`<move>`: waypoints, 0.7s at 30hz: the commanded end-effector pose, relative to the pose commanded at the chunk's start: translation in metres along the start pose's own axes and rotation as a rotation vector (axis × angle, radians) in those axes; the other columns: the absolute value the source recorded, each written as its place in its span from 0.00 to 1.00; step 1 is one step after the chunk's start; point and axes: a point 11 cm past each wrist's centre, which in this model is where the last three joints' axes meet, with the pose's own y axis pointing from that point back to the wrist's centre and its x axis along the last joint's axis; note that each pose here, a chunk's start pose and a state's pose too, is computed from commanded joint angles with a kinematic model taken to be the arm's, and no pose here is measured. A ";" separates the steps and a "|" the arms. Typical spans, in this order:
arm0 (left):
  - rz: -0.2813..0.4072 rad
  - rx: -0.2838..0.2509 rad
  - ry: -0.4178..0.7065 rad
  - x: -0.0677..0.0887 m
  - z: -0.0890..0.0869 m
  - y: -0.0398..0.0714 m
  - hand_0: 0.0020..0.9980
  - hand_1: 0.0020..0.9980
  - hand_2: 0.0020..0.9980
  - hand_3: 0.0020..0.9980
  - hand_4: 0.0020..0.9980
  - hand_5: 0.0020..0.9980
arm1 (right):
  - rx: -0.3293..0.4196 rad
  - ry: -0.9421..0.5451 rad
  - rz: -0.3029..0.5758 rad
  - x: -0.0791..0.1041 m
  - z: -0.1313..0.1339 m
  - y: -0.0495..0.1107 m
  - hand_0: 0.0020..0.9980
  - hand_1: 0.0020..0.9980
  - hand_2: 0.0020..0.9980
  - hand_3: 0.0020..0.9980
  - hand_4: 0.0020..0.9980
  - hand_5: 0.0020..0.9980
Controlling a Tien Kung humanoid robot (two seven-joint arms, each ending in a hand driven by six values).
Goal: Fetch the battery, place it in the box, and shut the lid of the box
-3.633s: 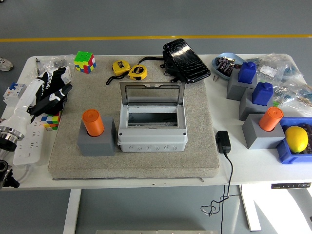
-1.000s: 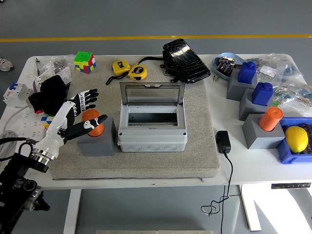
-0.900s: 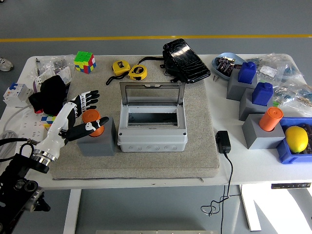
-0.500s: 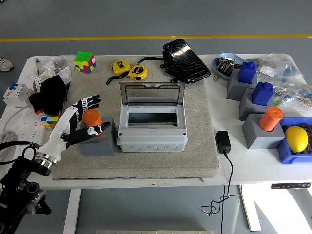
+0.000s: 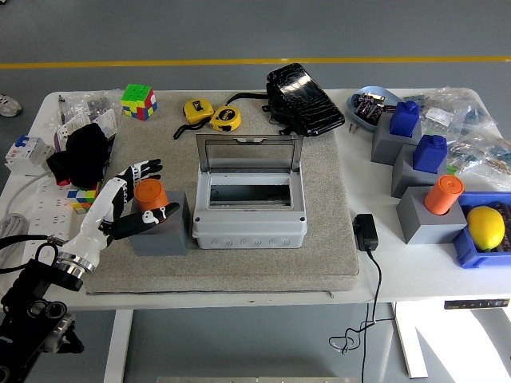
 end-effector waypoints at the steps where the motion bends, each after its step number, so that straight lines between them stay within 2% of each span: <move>1: 0.001 -0.001 -0.002 0.000 0.000 0.000 0.71 0.81 0.85 0.86 1.00 0.32 | 0.000 -0.001 0.001 0.000 0.000 0.000 0.85 0.82 0.79 0.82 1.00 1.00; 21: 0.009 -0.008 -0.015 -0.002 0.001 -0.002 0.68 0.79 0.82 0.83 1.00 0.27 | 0.001 -0.005 0.001 0.000 -0.001 0.000 0.85 0.82 0.79 0.82 1.00 1.00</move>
